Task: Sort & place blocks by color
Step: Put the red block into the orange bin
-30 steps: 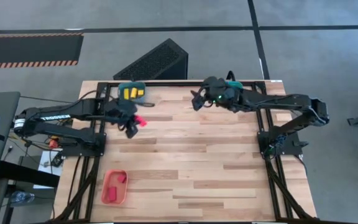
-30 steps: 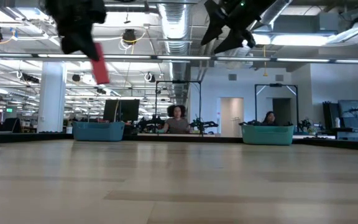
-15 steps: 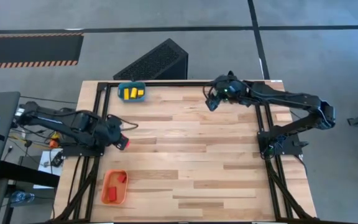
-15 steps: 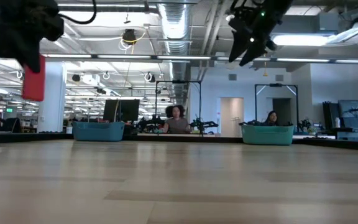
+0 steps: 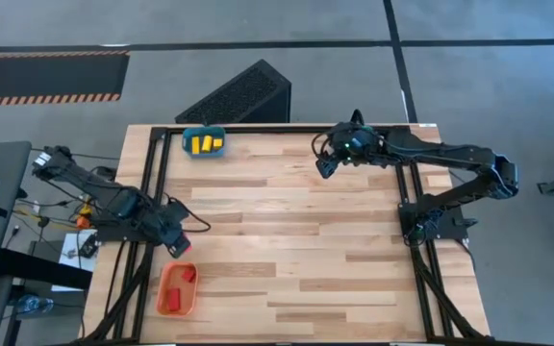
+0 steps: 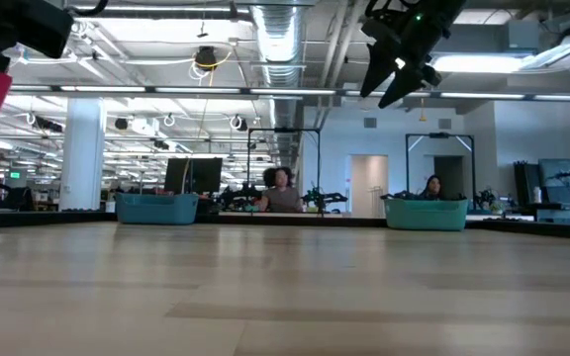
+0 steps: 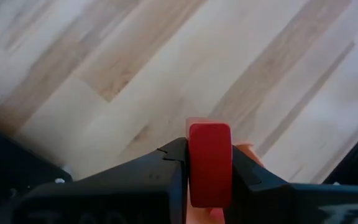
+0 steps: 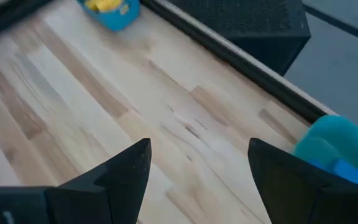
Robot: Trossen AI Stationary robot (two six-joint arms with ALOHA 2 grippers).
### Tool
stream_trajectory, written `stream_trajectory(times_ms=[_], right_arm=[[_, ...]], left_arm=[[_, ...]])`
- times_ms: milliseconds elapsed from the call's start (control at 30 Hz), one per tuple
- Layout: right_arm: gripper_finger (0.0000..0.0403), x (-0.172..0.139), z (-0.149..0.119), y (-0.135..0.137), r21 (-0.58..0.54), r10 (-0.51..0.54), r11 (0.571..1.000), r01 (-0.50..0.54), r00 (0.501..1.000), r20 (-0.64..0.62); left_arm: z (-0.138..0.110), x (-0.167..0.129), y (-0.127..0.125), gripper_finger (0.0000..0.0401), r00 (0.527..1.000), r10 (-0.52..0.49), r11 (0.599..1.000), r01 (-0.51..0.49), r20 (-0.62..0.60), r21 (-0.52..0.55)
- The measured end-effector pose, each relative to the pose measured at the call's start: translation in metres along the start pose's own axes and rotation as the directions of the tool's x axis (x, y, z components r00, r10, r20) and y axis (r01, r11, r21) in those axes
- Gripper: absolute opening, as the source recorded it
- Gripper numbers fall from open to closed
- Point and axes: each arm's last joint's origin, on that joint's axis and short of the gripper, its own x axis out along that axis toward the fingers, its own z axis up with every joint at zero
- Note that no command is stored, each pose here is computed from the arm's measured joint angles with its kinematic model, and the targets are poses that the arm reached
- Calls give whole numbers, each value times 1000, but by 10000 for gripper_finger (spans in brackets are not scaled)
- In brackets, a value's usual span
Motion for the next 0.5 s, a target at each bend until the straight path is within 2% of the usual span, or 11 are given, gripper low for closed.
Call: stream_trajectory(times_ms=[167, 300, 500], right_arm=[[289, 8, -3, 2, 77, 19, 997, -22, 999, 50], [289, 16, -14, 7, 106, 27, 994, -35, 997, 72], [289, 11, -28, 30, 75, 111, 990, -116, 991, 69]], left_arm=[[-2, -1, 2, 33, 1000, 12, 999, -11, -8, 35], [3, -7, 3, 33, 1000, 27, 999, -27, 3, 17], [2, -11, 0, 32, 1000, 8, 1000, -8, -18, 12]])
